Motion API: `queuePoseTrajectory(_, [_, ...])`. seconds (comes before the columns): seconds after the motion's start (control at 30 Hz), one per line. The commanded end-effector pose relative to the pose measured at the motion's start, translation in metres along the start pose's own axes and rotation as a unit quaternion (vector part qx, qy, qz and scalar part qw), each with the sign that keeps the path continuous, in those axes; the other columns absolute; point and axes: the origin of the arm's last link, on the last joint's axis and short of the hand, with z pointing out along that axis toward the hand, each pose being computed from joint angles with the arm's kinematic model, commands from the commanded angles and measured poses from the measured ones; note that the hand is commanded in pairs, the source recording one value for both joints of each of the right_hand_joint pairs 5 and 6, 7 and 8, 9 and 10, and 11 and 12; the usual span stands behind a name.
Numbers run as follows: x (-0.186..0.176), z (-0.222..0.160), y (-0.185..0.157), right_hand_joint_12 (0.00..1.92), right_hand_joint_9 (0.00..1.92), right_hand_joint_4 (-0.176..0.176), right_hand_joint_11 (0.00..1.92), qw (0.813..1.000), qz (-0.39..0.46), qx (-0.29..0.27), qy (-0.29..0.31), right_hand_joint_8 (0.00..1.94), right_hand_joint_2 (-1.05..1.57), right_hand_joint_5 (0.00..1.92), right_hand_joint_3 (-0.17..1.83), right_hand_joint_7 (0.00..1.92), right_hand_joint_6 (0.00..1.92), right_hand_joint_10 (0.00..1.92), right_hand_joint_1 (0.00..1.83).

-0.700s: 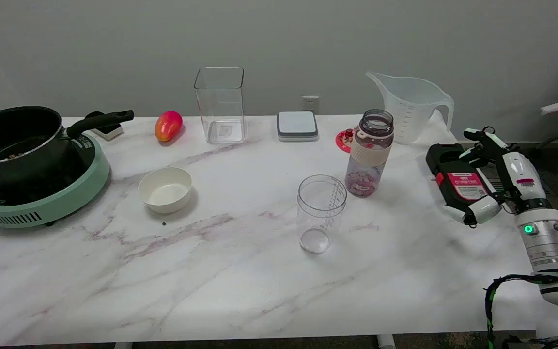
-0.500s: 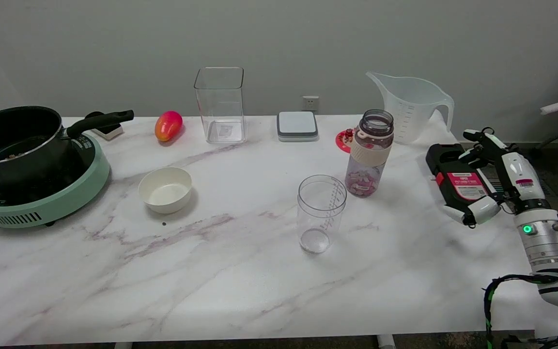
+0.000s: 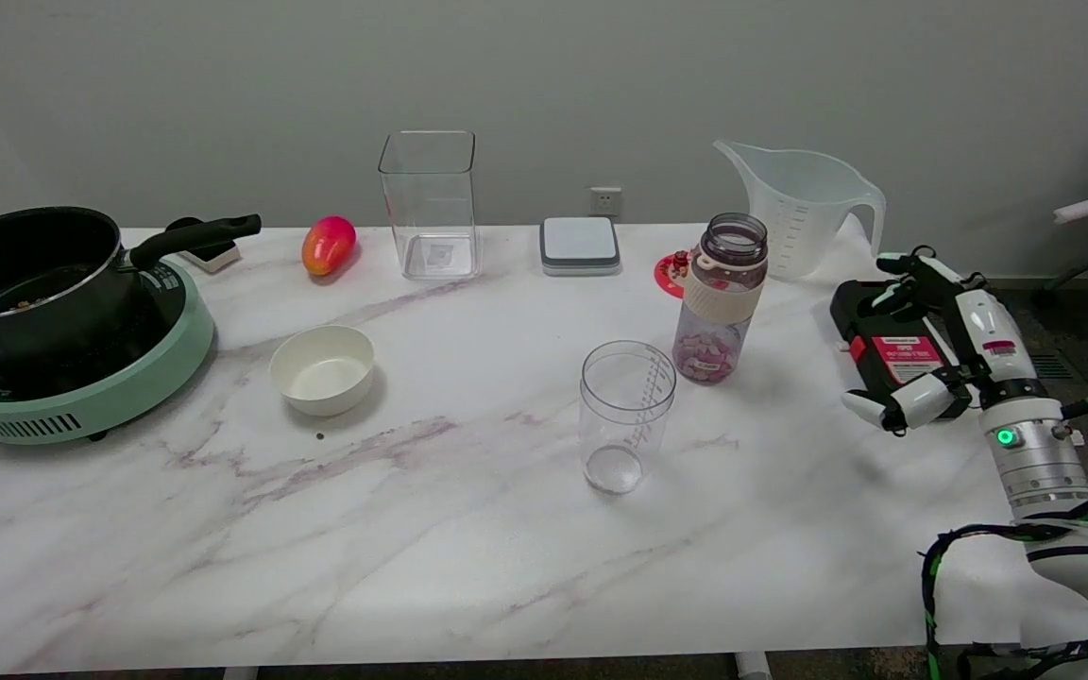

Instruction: Pick up the black bottle.

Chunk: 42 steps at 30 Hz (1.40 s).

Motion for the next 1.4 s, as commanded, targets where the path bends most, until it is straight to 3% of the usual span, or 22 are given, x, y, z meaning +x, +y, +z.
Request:
queuePoseTrajectory(0.03, [0.003,0.02,-0.036,0.71,0.6,0.0,0.71,0.991,0.129,0.019,0.029,0.77,-0.46,0.37,1.29,0.77,0.37,0.6,1.29])
queuePoseTrajectory(0.17, [-0.005,0.016,-0.031,0.72,0.6,0.0,0.72,0.983,0.18,-0.011,0.024,0.59,-0.56,0.41,1.38,0.59,0.41,0.6,1.29])
queuePoseTrajectory(0.37, [-0.018,0.017,-0.032,0.74,0.62,0.0,0.74,0.973,0.224,-0.048,0.004,0.56,-0.48,0.41,1.28,0.56,0.41,0.62,1.27])
queuePoseTrajectory(0.53, [-0.033,0.029,-0.037,0.74,0.62,0.0,0.74,0.95,0.304,-0.067,-0.017,0.55,-0.44,0.48,1.28,0.55,0.48,0.62,1.26])
queuePoseTrajectory(0.77, [-0.057,0.046,-0.038,0.72,0.61,0.0,0.72,0.904,0.417,-0.079,-0.039,0.53,-0.45,0.52,1.31,0.53,0.52,0.61,1.26])
queuePoseTrajectory(1.4, [-0.081,0.056,-0.046,0.63,0.51,0.0,0.63,0.886,0.452,-0.095,-0.046,0.45,-0.59,0.41,1.33,0.45,0.41,0.51,1.23])
